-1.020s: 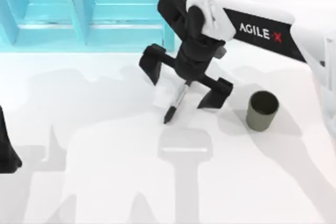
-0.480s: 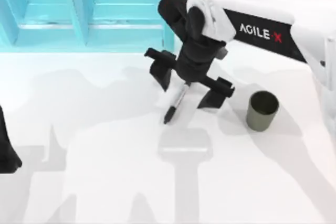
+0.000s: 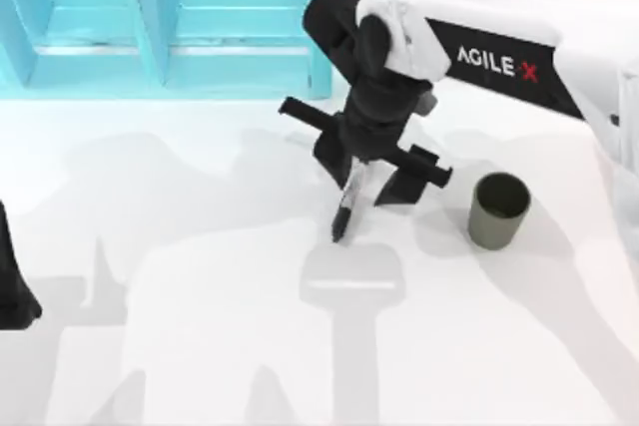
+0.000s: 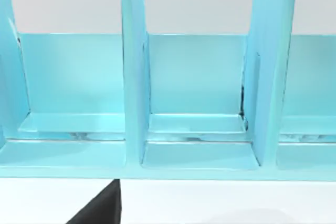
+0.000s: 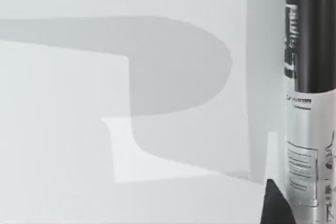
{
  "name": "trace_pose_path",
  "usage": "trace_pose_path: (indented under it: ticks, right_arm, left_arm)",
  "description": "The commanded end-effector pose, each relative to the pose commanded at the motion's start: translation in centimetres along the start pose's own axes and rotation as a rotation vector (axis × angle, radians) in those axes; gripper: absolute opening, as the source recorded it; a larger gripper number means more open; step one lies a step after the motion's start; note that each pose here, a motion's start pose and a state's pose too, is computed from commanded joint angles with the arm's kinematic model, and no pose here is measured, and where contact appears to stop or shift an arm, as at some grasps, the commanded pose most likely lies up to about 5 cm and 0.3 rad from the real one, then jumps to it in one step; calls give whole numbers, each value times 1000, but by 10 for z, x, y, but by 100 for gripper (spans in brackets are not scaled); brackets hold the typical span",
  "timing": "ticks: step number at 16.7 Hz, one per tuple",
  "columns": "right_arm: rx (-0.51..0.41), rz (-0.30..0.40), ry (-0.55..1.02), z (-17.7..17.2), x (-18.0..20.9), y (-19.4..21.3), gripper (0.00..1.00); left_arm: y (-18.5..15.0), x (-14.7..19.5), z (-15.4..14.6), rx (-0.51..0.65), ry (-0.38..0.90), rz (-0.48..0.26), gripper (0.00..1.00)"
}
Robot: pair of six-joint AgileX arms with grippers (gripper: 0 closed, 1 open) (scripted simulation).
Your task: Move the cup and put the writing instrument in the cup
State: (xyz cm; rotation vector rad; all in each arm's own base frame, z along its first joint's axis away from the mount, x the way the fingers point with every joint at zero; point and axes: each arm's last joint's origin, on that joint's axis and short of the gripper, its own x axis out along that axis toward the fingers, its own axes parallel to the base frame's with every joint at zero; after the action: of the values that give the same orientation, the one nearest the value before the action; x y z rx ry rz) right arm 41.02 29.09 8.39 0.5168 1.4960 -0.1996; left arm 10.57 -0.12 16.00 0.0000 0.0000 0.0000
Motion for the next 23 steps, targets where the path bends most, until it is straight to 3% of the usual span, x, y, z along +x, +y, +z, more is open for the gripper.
trace_pose_path:
  ticks: [5, 6, 10, 16, 23]
  right_arm:
    - [0, 0, 0, 0, 0, 0, 0]
    - [-26, -26, -30, 0, -36, -5, 0]
    - [-22, -35, -27, -17, -55, -7, 0]
    - [-26, -17, -35, -79, -134, -22, 0]
    - [-22, -23, -31, -88, -141, -27, 0]
  left_arm:
    - [0, 0, 0, 0, 0, 0, 100]
    - [0, 0, 0, 0, 0, 0, 100]
    - [0, 0, 0, 0, 0, 0, 100]
    - [0, 0, 0, 0, 0, 0, 100]
    - [0, 0, 0, 0, 0, 0, 100]
